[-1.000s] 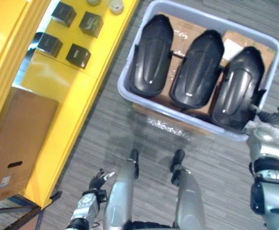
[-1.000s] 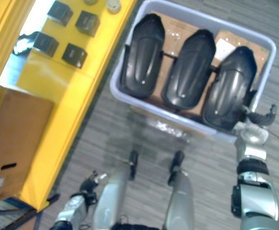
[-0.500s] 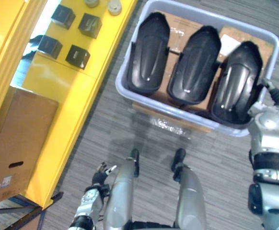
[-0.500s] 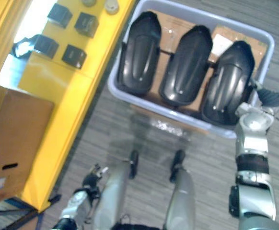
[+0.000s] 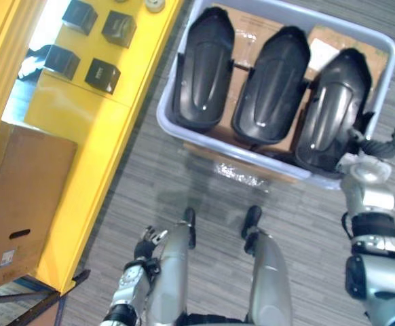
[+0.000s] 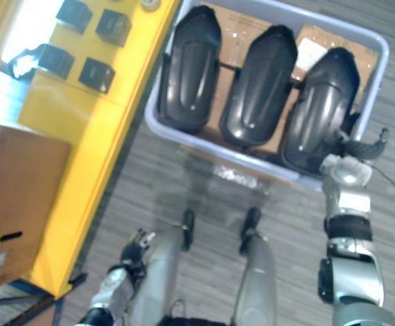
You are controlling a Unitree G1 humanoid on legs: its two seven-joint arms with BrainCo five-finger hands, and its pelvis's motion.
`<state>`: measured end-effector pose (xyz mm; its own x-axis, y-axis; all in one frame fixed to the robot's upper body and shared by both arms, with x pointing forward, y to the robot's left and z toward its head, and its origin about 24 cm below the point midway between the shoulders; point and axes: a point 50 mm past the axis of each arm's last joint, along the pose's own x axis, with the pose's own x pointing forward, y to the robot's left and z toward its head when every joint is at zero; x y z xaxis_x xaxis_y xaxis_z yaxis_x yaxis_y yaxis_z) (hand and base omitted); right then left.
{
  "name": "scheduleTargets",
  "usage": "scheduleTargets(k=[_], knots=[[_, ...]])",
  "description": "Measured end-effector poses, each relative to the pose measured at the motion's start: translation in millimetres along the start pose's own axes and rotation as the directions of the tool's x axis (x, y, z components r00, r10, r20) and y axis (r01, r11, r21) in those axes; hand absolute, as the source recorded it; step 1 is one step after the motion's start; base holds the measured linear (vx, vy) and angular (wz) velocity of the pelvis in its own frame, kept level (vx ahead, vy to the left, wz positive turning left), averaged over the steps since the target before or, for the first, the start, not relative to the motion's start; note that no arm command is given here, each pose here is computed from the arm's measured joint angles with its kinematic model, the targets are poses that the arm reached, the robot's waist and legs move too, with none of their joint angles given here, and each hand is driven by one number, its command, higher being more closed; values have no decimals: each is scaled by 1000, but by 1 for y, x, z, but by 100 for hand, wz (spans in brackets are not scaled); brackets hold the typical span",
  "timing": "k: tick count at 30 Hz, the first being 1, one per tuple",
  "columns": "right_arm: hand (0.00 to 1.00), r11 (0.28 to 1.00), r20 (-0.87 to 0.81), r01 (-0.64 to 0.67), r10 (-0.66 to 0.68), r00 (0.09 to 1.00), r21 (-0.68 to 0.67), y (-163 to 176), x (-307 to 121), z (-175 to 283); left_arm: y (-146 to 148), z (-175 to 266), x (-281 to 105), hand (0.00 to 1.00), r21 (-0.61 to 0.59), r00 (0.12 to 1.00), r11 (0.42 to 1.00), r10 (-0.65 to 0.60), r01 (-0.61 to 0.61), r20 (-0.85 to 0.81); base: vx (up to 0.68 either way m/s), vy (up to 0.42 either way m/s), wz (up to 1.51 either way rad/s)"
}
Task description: Walk over and take plastic housings, then place them on the shelf
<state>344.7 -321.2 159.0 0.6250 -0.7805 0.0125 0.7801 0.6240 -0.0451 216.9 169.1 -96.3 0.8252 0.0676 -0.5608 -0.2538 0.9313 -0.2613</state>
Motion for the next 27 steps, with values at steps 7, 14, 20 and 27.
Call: scheduleTargets(k=[7,14,20,27], knots=[[0,1000,66,7,-6,998,-5,0,6,30,-2,3,0,0,-36,1000,999,-25,25,14,-11,-3,5],[100,998,79,24,-20,997,-52,-6,11,37,-5,4,0,0,-44,999,998,-48,49,23,0,-3,10],[100,988,-27,26,-31,999,-152,-12,17,22,-6,5,0,0,-46,998,998,-49,50,29,-2,0,2],[100,979,-115,-1,-23,993,-205,-20,24,11,-5,4,0,0,-71,999,996,-42,44,29,0,0,0]])
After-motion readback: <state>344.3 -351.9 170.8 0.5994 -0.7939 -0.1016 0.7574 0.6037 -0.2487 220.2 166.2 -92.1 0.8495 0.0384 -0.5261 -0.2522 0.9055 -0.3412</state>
